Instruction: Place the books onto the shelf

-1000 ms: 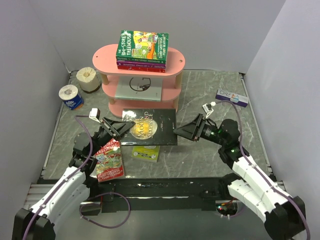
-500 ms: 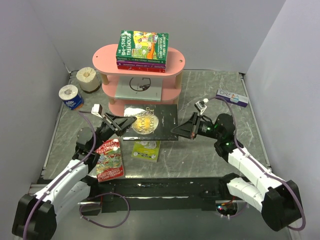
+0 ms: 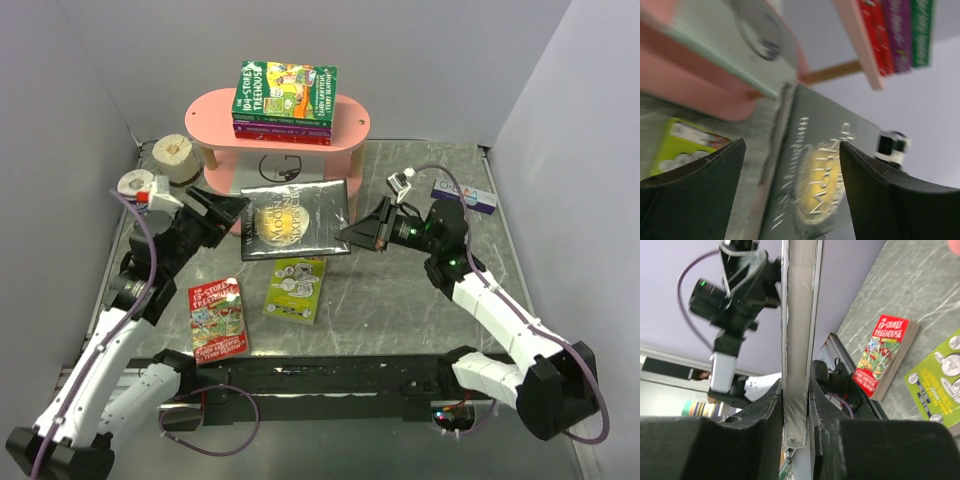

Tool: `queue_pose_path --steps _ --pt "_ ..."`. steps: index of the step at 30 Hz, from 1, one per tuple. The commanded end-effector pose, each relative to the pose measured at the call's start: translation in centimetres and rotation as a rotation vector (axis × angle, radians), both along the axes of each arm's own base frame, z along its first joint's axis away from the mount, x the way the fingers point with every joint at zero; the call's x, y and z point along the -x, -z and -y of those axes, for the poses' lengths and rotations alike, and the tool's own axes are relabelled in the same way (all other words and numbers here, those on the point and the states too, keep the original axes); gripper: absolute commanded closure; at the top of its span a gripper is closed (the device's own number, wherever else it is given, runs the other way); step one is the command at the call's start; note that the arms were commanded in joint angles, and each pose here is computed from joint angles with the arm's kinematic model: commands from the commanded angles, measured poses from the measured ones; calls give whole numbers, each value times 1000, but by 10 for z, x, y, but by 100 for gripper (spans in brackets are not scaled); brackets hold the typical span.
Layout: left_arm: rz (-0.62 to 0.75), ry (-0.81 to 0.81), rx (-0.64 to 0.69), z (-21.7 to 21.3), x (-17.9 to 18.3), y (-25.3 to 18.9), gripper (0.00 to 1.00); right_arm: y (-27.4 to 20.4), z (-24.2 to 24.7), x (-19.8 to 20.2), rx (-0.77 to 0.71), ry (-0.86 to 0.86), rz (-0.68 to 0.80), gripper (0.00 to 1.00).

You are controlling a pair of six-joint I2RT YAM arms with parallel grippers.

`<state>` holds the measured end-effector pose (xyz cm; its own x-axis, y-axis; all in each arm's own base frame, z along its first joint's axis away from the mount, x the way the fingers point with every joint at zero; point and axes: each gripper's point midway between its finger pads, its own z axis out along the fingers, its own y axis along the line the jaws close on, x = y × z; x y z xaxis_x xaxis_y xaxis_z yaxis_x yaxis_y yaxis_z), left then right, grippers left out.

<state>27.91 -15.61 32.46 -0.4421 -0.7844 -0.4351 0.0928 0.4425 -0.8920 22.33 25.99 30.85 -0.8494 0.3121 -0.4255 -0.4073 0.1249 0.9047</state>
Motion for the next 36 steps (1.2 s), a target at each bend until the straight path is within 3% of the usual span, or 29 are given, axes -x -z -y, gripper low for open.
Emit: queue_pose_path --steps 1,5,9,36 --pt "-194 -300 -236 -69 16 52 18 -39 -3 -19 -14 31 120 100" --pt "-158 -432 -228 -98 31 49 15 -39 -5 -30 -16 33 103 100" --pt "-92 -465 -194 -106 39 35 13 -50 -7 -33 -79 23 128 100" --pt "-74 -443 -142 -98 34 42 14 -40 -9 -117 -219 176 -39 100"
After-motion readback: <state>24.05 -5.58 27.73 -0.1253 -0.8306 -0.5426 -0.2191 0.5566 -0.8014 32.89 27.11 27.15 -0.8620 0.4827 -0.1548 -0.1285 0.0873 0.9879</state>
